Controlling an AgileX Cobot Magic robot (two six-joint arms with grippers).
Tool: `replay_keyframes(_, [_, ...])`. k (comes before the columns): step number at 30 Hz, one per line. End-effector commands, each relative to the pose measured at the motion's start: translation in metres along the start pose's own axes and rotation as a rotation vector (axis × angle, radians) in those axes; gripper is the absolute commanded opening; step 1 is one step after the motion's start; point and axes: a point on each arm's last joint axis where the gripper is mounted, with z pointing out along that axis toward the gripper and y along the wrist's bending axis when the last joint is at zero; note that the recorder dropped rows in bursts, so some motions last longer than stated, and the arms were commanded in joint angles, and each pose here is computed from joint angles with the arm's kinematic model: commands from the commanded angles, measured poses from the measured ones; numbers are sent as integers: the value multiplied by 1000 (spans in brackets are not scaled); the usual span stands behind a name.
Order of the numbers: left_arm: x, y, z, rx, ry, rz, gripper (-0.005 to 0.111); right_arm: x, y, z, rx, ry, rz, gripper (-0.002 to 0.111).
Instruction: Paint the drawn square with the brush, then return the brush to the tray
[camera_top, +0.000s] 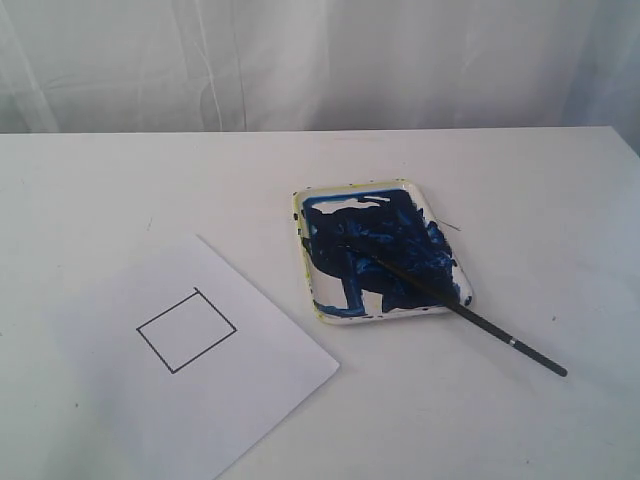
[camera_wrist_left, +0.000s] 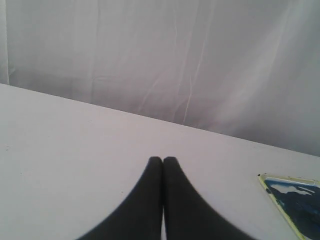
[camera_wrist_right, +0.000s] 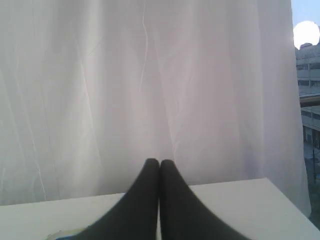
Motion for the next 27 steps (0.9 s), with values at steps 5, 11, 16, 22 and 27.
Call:
replay_keyframes(5, [-36,-12,-14,-4,59,-17,0,-34,6,-1,3,-12,5,0])
replay_keyframes(11, [-55,-19,-27,-13,128,5,0,-58,10,-5,4,-1,5,0])
replay_keyframes(16, [-70,-24,-25,-41,264,25,0,-86,15,-12,-2,-32,-2,0])
replay_keyframes(22, [-93,-31,-7,-75,455,70,0,-118,21,-13,0,-19,-3,0])
replay_keyframes(27, [-115,-38,20,-96,621,114,0,-133,23,6,13,62,-5,0])
